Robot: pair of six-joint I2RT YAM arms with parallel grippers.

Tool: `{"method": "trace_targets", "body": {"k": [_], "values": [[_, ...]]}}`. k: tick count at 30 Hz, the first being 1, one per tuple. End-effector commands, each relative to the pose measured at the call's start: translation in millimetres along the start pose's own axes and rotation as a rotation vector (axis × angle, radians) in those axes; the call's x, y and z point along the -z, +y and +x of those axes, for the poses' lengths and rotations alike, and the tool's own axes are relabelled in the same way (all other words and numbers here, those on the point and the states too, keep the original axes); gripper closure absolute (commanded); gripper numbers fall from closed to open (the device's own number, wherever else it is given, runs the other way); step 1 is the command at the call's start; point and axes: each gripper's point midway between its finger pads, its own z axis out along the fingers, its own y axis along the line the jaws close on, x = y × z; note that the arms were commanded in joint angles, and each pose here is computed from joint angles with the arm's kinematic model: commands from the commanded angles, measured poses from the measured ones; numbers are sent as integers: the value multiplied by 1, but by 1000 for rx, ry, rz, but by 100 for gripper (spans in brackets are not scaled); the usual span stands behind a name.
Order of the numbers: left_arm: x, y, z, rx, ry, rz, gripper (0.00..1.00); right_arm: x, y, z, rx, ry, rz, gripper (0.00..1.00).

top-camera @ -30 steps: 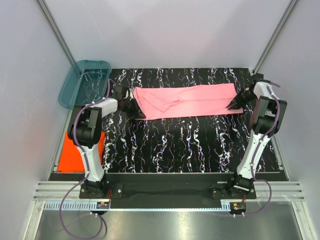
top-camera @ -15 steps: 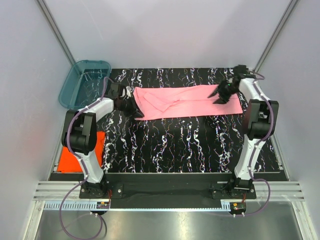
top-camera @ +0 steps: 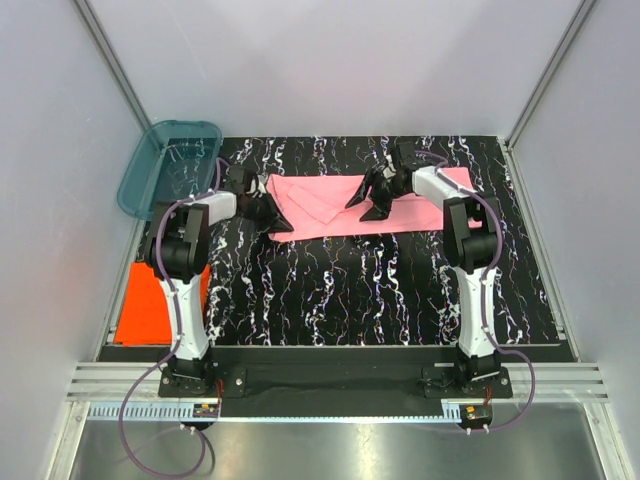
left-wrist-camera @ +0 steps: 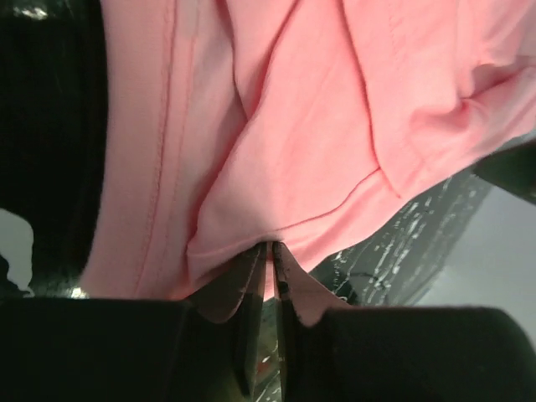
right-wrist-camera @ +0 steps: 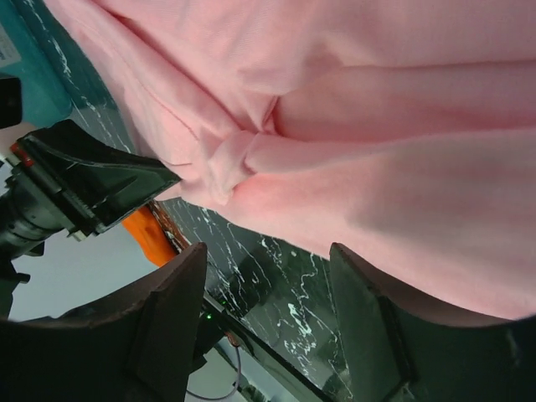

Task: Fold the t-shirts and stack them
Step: Fold the tshirt

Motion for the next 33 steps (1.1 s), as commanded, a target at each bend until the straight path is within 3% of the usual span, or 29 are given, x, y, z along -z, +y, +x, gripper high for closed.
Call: {"method": "trace_targets", "body": {"k": [1, 7, 12, 15, 23, 33], "values": [[-2, 19, -3, 27, -29, -33, 83, 1, 23, -9, 30, -3, -74, 32], [4, 36, 13, 34, -18, -66, 83, -5, 24, -13, 15, -9, -71, 33], [6, 35, 17, 25, -12, -60, 83, -11, 22, -11, 22, -27, -50, 51], [8, 35, 20, 24, -7, -58, 83, -16, 25, -7, 14, -29, -62, 54], [12, 28, 18, 14, -11, -41, 83, -34, 44, 29, 20, 21, -97, 47], [16, 17, 18, 7, -6, -7, 83, -46, 50, 29, -12, 16, -120, 54]]}}
